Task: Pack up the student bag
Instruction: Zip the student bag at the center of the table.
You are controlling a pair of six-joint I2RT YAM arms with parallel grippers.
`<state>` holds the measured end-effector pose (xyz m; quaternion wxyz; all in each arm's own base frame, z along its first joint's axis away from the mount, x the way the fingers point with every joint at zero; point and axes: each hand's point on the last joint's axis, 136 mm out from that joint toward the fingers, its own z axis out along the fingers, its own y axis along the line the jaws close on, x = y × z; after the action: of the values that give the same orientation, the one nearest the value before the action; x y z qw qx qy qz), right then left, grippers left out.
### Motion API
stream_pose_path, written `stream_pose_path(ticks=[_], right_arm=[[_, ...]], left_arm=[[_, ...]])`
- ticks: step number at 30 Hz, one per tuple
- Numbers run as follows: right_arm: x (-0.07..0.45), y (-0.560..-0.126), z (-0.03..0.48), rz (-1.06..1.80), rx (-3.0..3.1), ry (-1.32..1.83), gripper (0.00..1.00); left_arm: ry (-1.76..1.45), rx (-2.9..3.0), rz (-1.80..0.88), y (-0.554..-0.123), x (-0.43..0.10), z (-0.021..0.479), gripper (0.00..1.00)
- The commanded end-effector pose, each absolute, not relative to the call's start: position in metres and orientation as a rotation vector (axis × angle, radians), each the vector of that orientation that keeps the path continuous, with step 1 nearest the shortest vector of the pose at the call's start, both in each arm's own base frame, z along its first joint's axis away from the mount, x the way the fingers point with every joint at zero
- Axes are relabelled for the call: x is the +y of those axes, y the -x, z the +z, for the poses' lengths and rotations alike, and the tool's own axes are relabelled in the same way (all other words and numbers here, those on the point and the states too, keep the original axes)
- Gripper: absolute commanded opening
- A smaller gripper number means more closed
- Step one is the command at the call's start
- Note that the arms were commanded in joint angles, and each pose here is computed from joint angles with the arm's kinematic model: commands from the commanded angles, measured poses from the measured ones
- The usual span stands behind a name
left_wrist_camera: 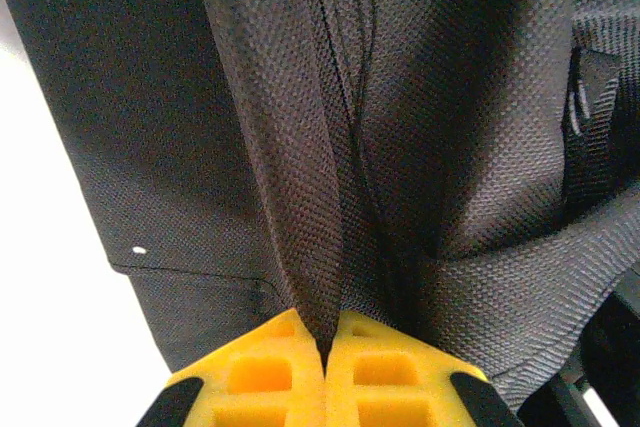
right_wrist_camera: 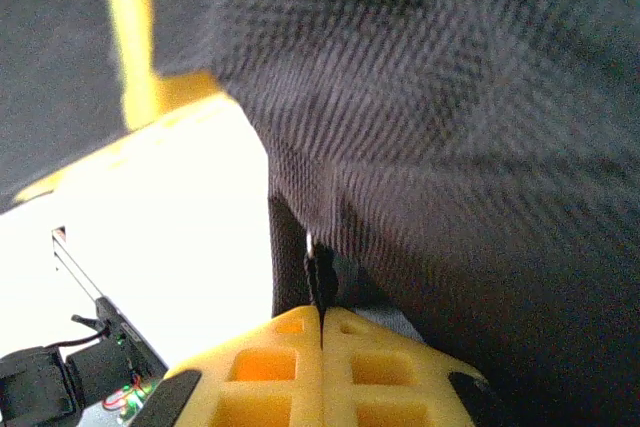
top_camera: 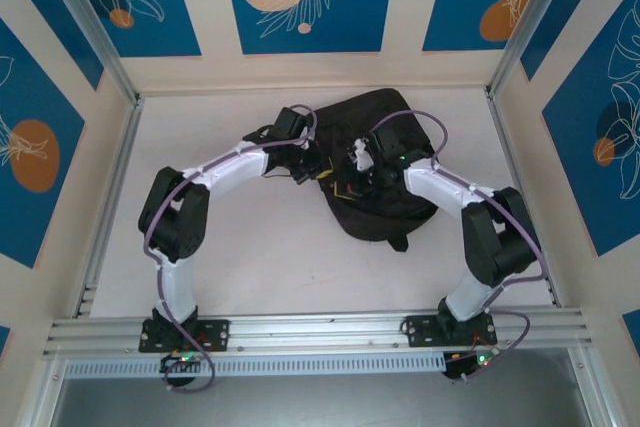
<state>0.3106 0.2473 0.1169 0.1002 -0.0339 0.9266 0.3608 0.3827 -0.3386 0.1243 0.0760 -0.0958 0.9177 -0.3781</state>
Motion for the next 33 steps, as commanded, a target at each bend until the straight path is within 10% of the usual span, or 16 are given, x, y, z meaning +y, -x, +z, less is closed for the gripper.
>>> stream_pose_path(ticks=[1, 27, 33], right_arm=[[0.236, -0.286, 0.124, 1.052, 2.770, 0.135, 0.00], [0.200, -0.177, 0.155, 1.062, 2.965, 0.062, 0.00], [0.231, -0.221, 0.184, 1.186, 2.849, 0.005, 0.00]], left_arm=[[0.299, 2.841, -1.001, -0.380, -0.321, 0.101, 0.00], [0.051, 2.697, -0.683, -0.457, -0.279, 0.150, 0.00], [0.027, 2.739, -0.791, -0.411, -0.293, 0.163, 0.45]])
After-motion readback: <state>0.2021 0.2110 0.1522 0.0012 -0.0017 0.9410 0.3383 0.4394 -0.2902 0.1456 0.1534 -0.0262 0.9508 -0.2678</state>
